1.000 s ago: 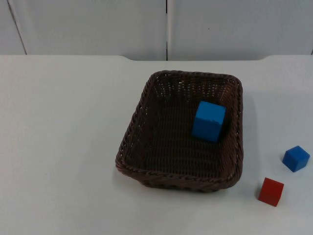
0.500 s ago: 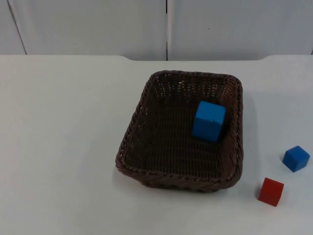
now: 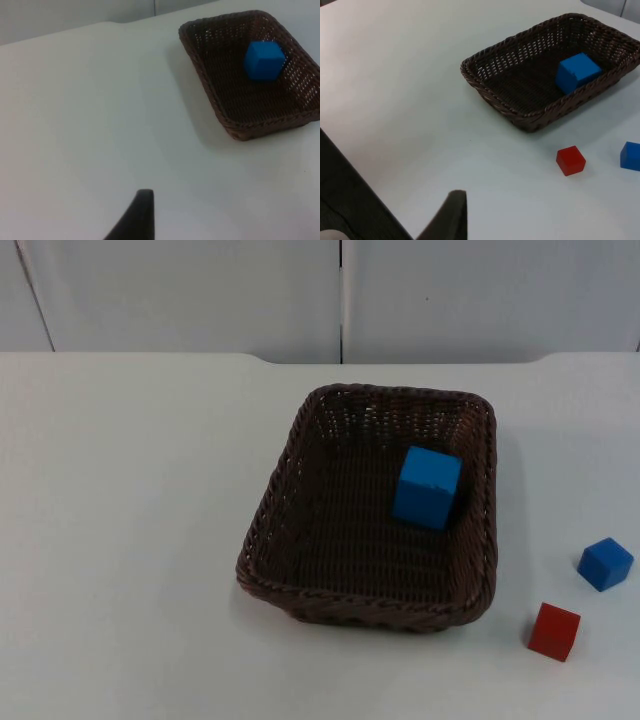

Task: Pick up the basket with the left hand and place the largest block into the basket with the right hand.

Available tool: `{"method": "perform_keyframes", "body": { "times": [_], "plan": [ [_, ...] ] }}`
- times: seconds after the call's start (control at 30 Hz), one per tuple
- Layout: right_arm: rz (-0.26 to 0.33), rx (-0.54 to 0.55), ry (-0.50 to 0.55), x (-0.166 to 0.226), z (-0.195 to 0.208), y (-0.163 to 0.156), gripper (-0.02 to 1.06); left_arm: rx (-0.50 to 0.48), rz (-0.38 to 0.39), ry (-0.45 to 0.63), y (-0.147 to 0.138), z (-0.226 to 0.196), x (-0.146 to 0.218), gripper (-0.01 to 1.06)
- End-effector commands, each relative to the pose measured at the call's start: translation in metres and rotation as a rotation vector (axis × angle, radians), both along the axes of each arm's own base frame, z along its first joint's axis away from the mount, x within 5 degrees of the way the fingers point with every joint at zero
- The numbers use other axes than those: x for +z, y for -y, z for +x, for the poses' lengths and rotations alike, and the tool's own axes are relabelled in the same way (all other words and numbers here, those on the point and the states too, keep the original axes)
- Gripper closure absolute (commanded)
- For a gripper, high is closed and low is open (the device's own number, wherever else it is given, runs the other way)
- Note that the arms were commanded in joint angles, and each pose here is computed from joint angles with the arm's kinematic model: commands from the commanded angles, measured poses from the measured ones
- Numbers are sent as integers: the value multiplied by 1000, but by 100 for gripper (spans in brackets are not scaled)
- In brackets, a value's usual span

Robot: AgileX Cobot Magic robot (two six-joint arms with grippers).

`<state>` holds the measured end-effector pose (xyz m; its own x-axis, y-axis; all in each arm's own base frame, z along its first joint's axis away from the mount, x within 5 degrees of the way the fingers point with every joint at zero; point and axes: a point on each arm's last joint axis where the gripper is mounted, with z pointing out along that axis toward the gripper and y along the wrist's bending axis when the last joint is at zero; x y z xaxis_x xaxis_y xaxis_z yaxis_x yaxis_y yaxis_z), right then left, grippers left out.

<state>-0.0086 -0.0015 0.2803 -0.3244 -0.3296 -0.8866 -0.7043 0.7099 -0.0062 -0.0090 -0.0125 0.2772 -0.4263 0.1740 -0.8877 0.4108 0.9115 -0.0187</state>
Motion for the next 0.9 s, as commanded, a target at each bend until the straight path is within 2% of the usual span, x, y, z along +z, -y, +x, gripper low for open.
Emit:
{"method": "perform_keyframes", "body": {
  "times": [0.0,0.43,0.87],
  "plan": [
    [-1,0,9,0,0,0,-1,2,0,-5,0,0,-2,0],
    [2,-2,8,0,0,0,-1,16,0,-5,0,0,-2,0],
    [2,-2,8,0,0,0,-1,221,-1,-5,1,3,-2,0]
  ]
}}
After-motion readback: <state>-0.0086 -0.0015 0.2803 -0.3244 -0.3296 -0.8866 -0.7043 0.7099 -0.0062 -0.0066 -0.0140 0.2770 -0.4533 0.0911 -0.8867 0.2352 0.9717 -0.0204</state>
